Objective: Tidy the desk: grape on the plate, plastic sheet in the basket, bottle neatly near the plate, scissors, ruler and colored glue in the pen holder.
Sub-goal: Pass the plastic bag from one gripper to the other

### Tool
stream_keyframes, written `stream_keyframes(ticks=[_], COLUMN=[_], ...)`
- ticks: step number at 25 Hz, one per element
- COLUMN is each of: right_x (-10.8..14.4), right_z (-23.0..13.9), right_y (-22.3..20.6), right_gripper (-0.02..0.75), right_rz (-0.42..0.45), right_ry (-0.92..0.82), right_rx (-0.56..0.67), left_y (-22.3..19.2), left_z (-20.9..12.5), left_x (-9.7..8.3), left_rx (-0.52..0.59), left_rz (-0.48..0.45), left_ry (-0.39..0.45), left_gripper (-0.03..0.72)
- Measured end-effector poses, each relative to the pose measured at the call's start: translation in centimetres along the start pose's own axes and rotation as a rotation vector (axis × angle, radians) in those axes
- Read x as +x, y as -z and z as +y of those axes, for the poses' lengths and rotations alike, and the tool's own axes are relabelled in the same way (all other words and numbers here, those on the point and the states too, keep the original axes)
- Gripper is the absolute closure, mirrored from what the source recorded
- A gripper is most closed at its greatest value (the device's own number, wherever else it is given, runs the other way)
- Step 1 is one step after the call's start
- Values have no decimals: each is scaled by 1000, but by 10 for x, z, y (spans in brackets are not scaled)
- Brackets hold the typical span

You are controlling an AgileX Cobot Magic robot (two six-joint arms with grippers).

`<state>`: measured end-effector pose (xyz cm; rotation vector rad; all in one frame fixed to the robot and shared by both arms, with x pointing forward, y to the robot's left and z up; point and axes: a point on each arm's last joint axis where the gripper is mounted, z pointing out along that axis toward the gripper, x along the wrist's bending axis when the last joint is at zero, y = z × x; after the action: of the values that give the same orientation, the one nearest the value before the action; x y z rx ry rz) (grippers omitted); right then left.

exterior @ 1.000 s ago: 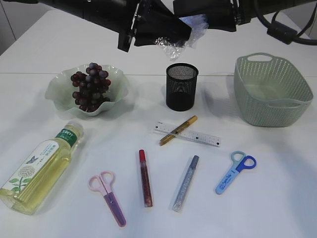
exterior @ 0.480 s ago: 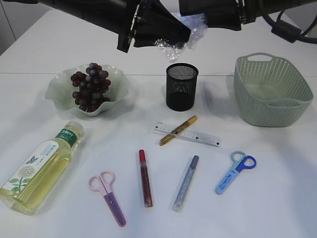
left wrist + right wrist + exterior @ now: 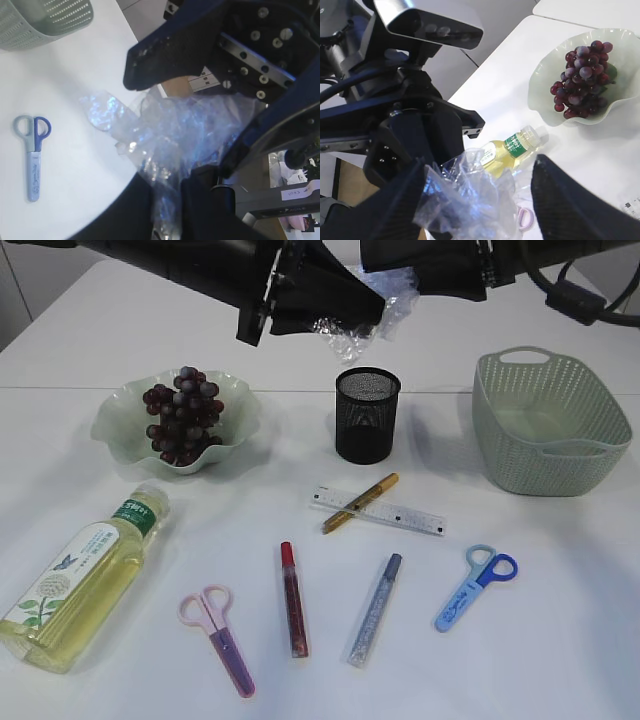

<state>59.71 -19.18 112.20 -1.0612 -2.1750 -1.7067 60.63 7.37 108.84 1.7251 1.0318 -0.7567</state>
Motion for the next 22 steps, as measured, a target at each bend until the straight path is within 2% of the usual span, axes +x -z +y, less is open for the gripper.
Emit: stream_keyframes(ticks=[12, 22], right_x=[-2, -4], right_z=[0, 1], right_y=[0, 0], right_gripper=[295, 433], right_rz=[-27, -44], right_ry=[8, 7], right_rx=[5, -5], left_y=[0, -2], left_z=[1, 1], left_x=[1, 4], left_rx=[-9, -11], left_rz=[3, 5], left_ry=[2, 8], left_gripper=[611, 613])
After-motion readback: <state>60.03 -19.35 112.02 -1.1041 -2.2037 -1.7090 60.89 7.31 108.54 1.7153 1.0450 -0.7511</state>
